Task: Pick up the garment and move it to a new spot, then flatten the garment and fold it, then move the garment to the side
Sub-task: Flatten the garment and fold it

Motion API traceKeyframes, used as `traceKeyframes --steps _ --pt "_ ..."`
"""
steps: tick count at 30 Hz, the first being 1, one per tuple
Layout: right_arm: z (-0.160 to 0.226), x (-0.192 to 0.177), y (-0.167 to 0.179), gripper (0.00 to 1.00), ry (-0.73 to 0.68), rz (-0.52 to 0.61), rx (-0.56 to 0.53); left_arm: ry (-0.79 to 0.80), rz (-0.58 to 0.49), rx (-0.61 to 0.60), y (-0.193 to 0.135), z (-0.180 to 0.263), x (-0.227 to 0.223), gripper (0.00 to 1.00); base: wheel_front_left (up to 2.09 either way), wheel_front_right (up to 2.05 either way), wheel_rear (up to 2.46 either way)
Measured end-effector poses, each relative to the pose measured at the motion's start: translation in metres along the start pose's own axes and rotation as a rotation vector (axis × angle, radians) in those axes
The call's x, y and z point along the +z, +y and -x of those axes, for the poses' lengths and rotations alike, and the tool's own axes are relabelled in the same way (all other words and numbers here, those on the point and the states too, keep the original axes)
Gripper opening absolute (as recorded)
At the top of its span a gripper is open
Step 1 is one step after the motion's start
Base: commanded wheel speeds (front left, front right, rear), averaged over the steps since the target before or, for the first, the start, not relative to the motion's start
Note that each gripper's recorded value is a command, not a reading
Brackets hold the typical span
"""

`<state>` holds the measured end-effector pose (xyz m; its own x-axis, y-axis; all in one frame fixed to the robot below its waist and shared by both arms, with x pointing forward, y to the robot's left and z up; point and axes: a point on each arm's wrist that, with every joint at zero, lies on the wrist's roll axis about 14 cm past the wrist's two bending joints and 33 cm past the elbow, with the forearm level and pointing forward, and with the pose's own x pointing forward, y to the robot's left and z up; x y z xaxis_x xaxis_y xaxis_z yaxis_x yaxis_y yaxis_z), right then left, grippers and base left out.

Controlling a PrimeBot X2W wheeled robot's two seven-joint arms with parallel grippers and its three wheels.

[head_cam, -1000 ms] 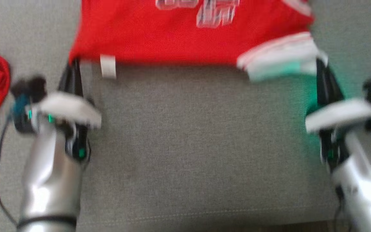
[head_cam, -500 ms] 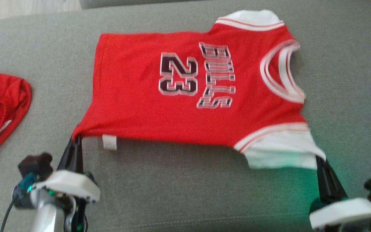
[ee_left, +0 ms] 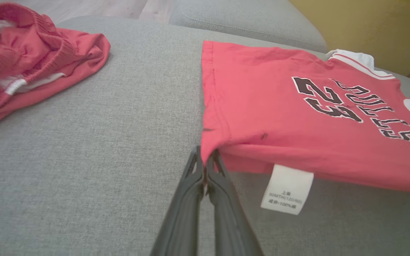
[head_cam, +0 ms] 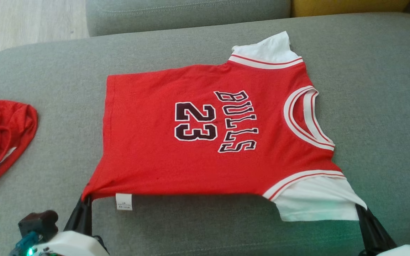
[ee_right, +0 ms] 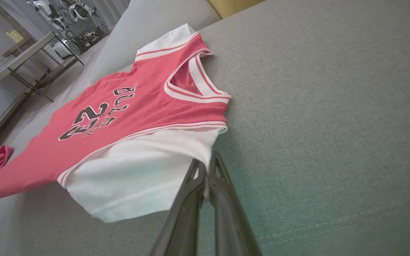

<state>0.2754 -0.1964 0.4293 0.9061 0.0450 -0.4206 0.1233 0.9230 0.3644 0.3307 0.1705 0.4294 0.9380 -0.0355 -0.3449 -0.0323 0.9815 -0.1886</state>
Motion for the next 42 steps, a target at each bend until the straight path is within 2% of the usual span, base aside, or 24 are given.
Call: traceKeyframes --steps 10,20,32,33,34,35,36,42 --pt "-0.009 -0.012 -0.005 0.00 0.081 -0.007 -0.014 0.065 0.013 -0.037 -0.008 -0.003 -0.006 0.00 0.00 0.00 0.00" --pt "-0.079 0.038 0.014 0.00 0.023 0.057 0.065 0.171 0.073 -0.126 -0.020 -0.053 -0.001 0.00 0.00 0.00 0.00" --pt "-0.137 0.035 0.020 0.00 0.095 0.089 0.102 0.263 0.135 -0.125 -0.017 -0.085 -0.012 0.00 0.00 0.00 0.00" --pt "-0.144 0.036 0.021 0.00 0.095 0.091 0.110 0.281 0.143 -0.127 -0.016 -0.087 -0.017 0.31 0.00 0.00 0.00" --pt "-0.148 0.037 0.025 0.29 0.085 0.075 0.120 0.289 0.146 -0.126 -0.016 -0.088 -0.020 0.76 0.00 0.00 0.00" --pt "-0.151 0.038 0.029 0.78 0.077 0.064 0.132 0.295 0.160 -0.126 -0.017 -0.089 -0.022 1.00 0.00 0.00 0.00" --pt "-0.154 0.041 0.031 1.00 0.062 0.056 0.139 0.298 0.179 -0.129 -0.018 -0.090 -0.022 1.00 0.00 0.00 0.00" --pt "-0.161 0.061 0.046 1.00 -0.069 0.050 0.185 0.218 0.179 -0.110 -0.013 -0.094 -0.015 1.00 0.00 0.00 0.00"
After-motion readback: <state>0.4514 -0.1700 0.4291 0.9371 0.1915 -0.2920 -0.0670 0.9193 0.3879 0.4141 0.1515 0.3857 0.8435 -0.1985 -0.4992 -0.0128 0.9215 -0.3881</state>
